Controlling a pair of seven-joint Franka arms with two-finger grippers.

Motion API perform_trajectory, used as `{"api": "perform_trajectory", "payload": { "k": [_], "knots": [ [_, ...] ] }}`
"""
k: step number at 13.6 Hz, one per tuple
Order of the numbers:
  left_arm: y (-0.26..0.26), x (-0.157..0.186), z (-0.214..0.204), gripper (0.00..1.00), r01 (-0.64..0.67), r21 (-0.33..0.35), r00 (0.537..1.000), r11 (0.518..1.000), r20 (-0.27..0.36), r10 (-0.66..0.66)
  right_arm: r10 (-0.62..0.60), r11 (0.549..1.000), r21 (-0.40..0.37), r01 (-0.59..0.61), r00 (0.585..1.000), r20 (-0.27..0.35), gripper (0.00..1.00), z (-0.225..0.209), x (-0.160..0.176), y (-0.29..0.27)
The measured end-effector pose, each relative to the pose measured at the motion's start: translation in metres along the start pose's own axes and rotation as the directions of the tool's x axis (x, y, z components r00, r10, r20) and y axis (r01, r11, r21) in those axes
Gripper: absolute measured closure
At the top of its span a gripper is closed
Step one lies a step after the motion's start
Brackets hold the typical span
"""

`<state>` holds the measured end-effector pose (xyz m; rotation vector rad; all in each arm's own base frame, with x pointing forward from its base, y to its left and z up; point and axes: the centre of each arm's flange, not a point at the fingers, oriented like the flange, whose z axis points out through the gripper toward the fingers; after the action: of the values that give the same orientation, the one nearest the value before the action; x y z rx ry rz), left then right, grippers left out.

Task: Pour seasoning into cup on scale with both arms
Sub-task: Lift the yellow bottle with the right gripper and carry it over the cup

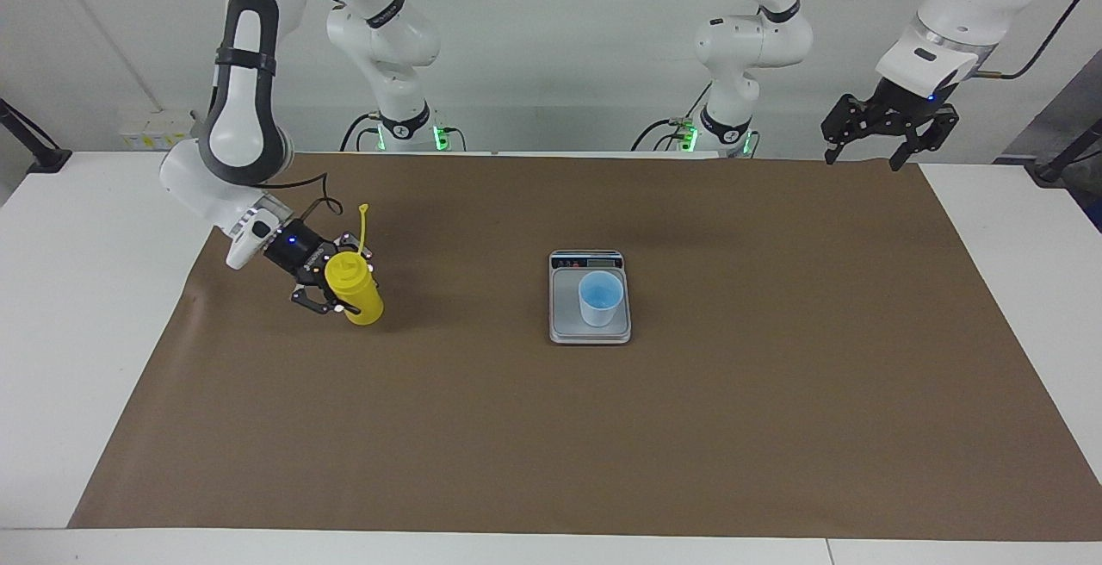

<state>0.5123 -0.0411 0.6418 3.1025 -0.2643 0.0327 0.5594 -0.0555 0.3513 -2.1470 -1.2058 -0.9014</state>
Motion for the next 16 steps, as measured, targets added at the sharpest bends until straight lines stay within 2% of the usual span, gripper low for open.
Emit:
{"api": "perform_trajectory", "payload": {
  "k": [4,7,11,16],
  "knots": [
    [0.0,0.0,0.001,0.0,0.0,0.0,1.0,1.0,0.002,0.0,-0.065,0.997,0.038,0.06,0.987,0.144,0.46,0.008,0.064,-0.01],
    [-0.001,0.0,0.001,0.0,0.002,0.0,1.0,1.0,0.002,-0.002,-0.062,0.998,0.029,0.056,0.961,0.269,0.46,0.028,0.114,-0.025],
    [-0.003,0.0,0.002,0.0,0.006,0.0,1.0,1.0,0.003,-0.006,-0.065,0.996,-0.03,0.085,0.906,0.417,0.46,0.051,0.167,-0.048],
    [-0.003,0.0,0.002,0.0,0.006,0.0,1.0,1.0,0.004,-0.006,0.027,0.971,-0.206,0.124,0.796,0.605,0.46,0.08,0.216,-0.083]
  ]
}}
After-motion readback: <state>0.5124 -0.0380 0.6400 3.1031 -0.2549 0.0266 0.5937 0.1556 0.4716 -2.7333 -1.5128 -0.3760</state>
